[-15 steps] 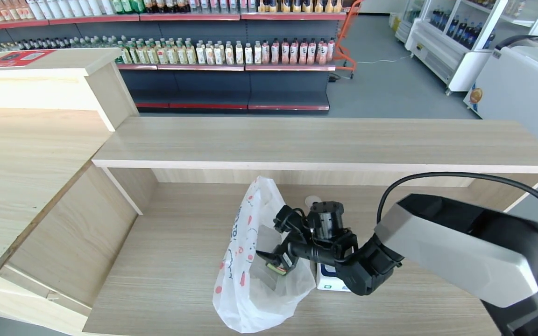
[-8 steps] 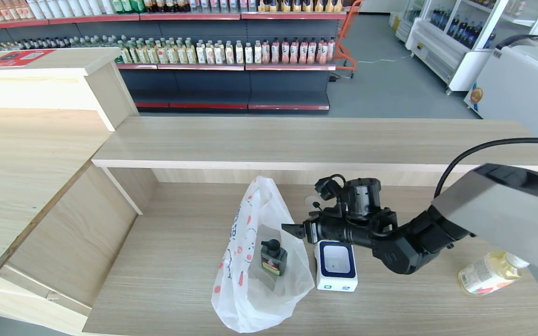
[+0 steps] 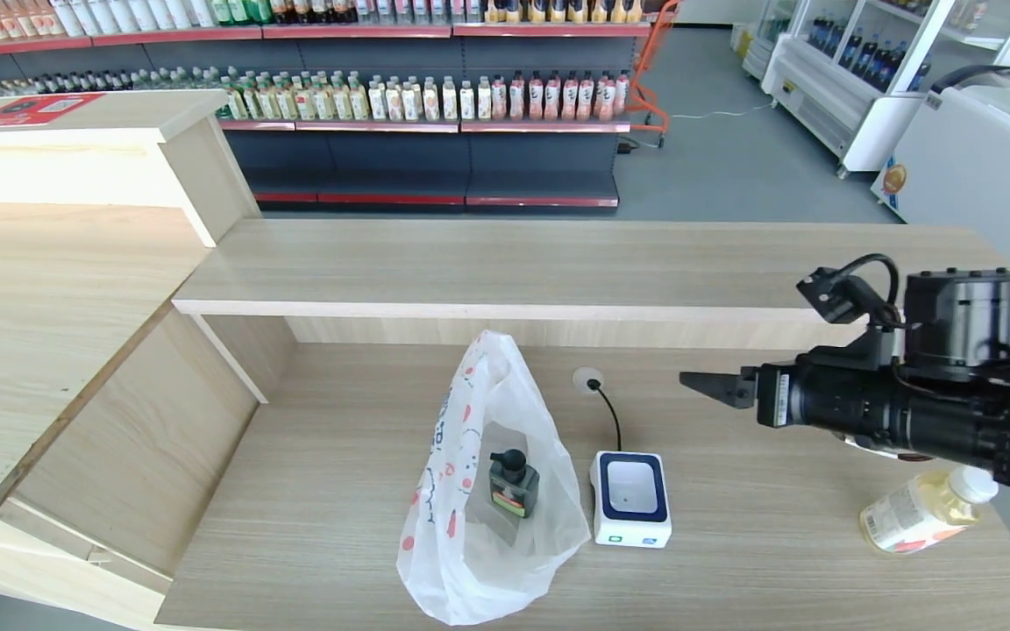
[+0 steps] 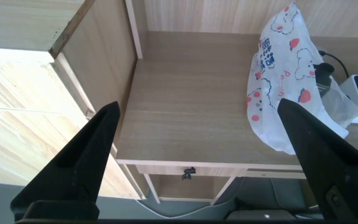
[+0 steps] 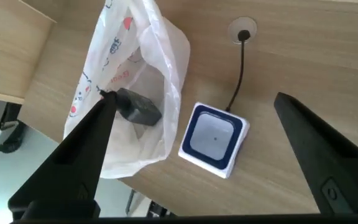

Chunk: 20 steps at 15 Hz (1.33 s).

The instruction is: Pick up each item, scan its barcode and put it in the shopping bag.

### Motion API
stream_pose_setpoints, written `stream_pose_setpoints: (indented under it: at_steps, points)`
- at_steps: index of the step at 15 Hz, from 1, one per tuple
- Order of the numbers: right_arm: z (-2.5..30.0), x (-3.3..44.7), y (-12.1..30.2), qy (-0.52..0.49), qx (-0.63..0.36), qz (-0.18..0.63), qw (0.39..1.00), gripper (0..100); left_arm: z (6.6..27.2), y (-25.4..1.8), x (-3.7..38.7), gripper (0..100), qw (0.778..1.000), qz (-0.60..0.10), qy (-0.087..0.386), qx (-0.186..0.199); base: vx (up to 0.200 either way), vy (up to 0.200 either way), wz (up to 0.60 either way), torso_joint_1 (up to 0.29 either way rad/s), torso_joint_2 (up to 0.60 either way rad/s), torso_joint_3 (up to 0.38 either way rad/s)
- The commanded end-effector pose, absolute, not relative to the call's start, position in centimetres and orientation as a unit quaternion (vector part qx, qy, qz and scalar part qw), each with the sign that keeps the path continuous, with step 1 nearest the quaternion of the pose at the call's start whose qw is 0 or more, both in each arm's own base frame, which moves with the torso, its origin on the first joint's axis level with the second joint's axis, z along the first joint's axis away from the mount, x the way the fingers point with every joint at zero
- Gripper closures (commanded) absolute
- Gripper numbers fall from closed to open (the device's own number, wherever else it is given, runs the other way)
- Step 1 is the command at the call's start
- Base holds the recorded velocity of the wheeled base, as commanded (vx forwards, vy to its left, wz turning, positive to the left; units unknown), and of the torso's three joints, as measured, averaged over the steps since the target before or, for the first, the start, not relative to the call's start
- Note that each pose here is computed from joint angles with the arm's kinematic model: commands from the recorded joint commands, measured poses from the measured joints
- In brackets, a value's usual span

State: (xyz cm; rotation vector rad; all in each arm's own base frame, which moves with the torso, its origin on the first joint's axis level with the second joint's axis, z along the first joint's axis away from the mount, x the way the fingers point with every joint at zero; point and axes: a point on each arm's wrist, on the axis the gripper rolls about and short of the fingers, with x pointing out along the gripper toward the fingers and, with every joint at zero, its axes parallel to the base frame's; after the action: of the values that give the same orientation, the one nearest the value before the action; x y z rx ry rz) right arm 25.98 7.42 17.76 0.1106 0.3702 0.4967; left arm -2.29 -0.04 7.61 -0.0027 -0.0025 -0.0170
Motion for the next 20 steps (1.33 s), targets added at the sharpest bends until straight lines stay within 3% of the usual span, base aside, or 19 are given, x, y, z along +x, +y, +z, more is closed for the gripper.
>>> stream_pose_setpoints:
  at_steps: [1,3,5,8,20]
  points:
    - [20.4,15.9,2.0,0.151,0.037,0.144,0.977,0,7.6,0.0,-2.3,0,1.0,-0.008,-0.002,-0.002,0.0,0.0,0.0,0.0,0.0,0.0]
    - [18.0,10.2,0.4,0.126,0.013,0.015,0.992,0,7.6,0.0,-2.3,0,1.0,-0.008,-0.002,-0.002,0.0,0.0,0.0,0.0,0.0,0.0]
    - [13.4,3.8,-0.1,0.089,0.005,-0.037,0.995,0,7.6,0.0,-2.3,0,1.0,-0.008,-0.002,-0.002,0.0,0.0,0.0,0.0,0.0,0.0]
    - [8.1,-1.4,-0.5,0.046,-0.002,-0.103,0.994,0,7.6,0.0,-2.3,0,1.0,-0.008,-0.002,-0.002,0.0,0.0,0.0,0.0,0.0,0.0]
    - [8.0,-2.3,-0.3,-0.013,0.006,-0.066,0.998,0,7.6,0.0,-2.3,0,1.0,-0.008,-0.002,-0.002,0.0,0.0,0.0,0.0,0.0,0.0]
